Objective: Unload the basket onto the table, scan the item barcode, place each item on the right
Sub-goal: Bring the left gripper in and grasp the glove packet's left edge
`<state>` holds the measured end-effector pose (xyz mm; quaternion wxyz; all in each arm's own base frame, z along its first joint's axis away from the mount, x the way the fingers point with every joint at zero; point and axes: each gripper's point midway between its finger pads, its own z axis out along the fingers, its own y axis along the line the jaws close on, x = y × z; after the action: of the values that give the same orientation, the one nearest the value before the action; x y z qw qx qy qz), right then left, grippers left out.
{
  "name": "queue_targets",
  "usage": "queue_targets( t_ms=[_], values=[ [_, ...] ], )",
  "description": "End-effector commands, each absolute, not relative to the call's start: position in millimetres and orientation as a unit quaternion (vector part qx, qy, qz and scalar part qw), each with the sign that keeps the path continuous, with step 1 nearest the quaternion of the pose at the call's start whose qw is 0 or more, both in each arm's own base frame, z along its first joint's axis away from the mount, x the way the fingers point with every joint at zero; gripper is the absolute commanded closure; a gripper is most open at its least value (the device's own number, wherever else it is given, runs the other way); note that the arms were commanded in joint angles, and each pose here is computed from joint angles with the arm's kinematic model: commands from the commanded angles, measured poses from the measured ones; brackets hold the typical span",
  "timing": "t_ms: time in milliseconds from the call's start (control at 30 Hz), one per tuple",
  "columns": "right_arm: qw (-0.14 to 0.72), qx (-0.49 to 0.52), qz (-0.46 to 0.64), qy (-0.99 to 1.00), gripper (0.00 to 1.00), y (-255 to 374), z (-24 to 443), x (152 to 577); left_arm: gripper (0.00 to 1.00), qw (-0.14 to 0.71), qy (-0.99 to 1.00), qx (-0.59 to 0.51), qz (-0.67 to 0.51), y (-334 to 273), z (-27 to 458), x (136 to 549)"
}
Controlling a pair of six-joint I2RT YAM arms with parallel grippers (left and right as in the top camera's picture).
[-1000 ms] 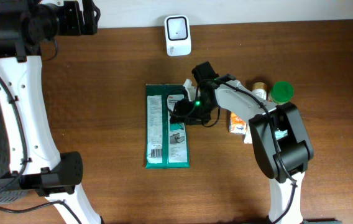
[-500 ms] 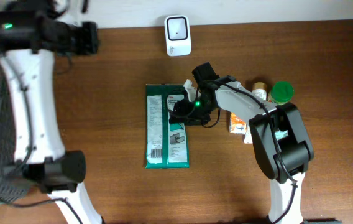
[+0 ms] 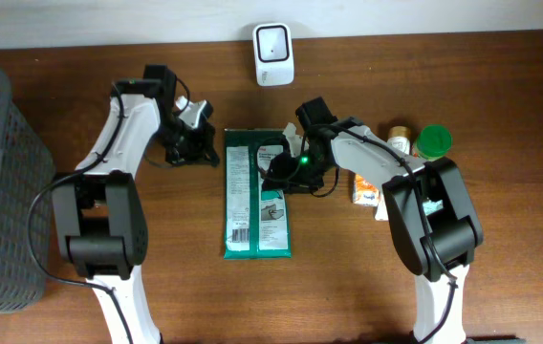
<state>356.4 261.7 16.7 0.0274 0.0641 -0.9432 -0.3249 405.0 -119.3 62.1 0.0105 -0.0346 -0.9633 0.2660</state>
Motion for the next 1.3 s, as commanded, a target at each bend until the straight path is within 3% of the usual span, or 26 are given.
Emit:
queue_targets(
  t_ms=[0,600,867,1033,1267],
  values=[
    [0.046,0.048,-0.294,-0.953,0.43,252,-5,347,1.0,0.018,-0.953,-0.051,0.298,-142,51,391],
    [0.032,0.05,-0.346,-0.937,0.43,270,7,356,1.0,0.066,-0.975,0.008,0.213,-131,-11,362],
    [0.091,-0.018,-0.298,-0.95,0.33,232,-12,336,1.0,0.085,-0.974,0.019,0.211,-131,-22,357],
    [0.105,-0.016,-0.394,-0.913,0.34,256,-14,320,1.0,0.085,-0.974,0.019,0.211,-131,-22,357],
    [0.047,0.053,-0.459,-0.886,0.39,299,4,332,1.0,0.085,-0.974,0.017,0.211,-133,-22,356]
  ],
)
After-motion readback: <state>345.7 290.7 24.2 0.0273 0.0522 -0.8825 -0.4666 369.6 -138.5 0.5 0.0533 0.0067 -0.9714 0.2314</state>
